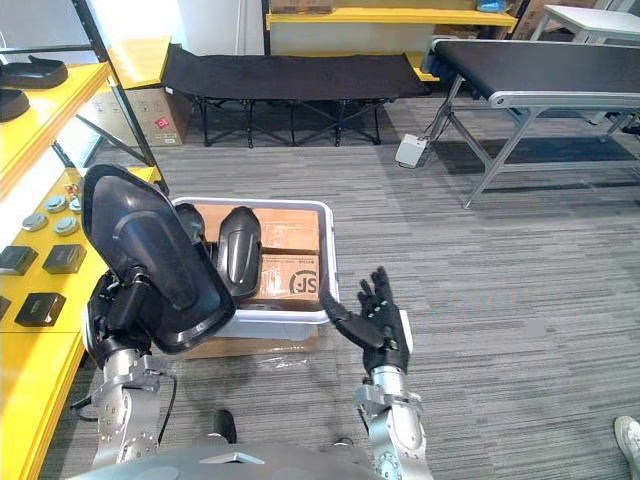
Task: Walk over and take three plastic housings, then place them on the shelf
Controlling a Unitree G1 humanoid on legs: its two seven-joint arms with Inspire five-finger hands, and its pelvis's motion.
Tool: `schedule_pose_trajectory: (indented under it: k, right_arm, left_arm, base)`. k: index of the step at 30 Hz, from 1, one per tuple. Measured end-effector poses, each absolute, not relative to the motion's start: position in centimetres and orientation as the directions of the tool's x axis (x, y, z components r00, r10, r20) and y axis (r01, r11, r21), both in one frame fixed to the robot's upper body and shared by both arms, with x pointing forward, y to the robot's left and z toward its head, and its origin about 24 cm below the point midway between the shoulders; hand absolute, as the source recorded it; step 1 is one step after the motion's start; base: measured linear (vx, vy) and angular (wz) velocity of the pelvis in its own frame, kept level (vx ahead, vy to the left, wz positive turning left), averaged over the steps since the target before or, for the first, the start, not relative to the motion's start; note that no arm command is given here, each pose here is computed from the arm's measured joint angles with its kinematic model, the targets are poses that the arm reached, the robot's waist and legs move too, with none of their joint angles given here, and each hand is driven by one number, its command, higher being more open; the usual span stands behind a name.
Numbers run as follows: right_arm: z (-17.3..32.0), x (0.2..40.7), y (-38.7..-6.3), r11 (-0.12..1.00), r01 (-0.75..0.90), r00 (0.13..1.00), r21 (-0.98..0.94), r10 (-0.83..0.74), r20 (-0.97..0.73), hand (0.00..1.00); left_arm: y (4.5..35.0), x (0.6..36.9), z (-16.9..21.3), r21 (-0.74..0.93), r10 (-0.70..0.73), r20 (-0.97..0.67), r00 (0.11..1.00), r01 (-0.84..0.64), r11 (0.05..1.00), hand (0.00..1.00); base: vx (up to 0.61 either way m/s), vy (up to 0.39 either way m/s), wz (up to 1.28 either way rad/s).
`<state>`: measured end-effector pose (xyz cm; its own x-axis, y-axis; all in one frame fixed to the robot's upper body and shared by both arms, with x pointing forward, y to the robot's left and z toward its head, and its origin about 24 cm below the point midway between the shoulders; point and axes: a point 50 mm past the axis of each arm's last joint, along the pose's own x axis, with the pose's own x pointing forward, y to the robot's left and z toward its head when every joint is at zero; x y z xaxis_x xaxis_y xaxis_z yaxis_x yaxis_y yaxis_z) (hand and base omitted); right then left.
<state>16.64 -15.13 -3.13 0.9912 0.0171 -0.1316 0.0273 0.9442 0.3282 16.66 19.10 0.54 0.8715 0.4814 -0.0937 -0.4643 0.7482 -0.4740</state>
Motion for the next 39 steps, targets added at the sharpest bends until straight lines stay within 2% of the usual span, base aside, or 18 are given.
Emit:
schedule_pose_trajectory:
  k: [5,7,9,11,14,21,26,33,39]
  right_arm:
    - [-3.4,17.5,-13.4,0.967,-0.126,0.974,0.223,0.164,-0.157,1.00]
    - [-3.2,17.8,-13.6,0.968,-0.139,0.975,0.207,0.171,-0.145,1.00]
    - [-3.0,18.0,-15.1,0.979,-0.131,0.977,0.155,0.155,-0.148,1.00]
    - [-3.0,18.3,-15.6,0.986,-0.074,0.984,0.151,0.096,-0.147,1.00]
    - [-2.7,18.8,-15.1,0.986,-0.067,0.988,0.153,0.088,-0.130,1.00]
    - [-1.4,19.0,-11.3,0.962,-0.168,0.981,0.216,0.184,-0.061,1.00]
    - [-1.7,18.4,-12.1,0.968,-0.136,0.984,0.209,0.156,-0.084,1.00]
    - [-1.0,19.3,-11.2,0.972,-0.207,0.976,0.115,0.213,-0.039,1.00]
    - [-0.9,19.5,-11.5,0.982,-0.178,0.983,0.069,0.181,-0.036,1.00]
  left_arm:
    - [18.2,16.8,-0.1,-0.540,0.435,-0.136,0.890,-0.435,0.721,0.00]
    - [18.7,16.7,-0.2,-0.527,0.433,-0.122,0.893,-0.428,0.734,0.00]
    - [18.0,15.7,-1.2,-0.526,0.418,-0.176,0.891,-0.444,0.726,0.00]
    - [17.9,15.6,-1.3,-0.521,0.383,-0.169,0.908,-0.412,0.748,0.00]
    - [17.9,15.7,-1.1,-0.524,0.357,-0.150,0.922,-0.380,0.763,0.00]
    - [17.9,14.9,-1.5,-0.537,0.347,-0.181,0.920,-0.388,0.749,0.00]
    - [15.5,16.0,-0.2,-0.590,0.199,-0.113,0.973,-0.227,0.775,0.00]
    - [16.3,15.8,0.1,-0.570,0.219,-0.114,0.969,-0.244,0.784,0.00]
    - [16.1,15.1,-0.7,-0.557,0.184,-0.173,0.968,-0.250,0.792,0.00]
  base:
    - [-0.02,-0.058,0.93]
    - [-0.03,-0.078,0.79]
    - [0.02,-0.003,0.89]
    - [-0.05,0.029,0.74]
    - [-0.07,-0.017,0.32]
    - [-0.06,0.039,0.25]
    - [0.00,-0.017,1.33]
    - [0.03,-0.027,0.37]
    - [0.00,0.000,-0.01]
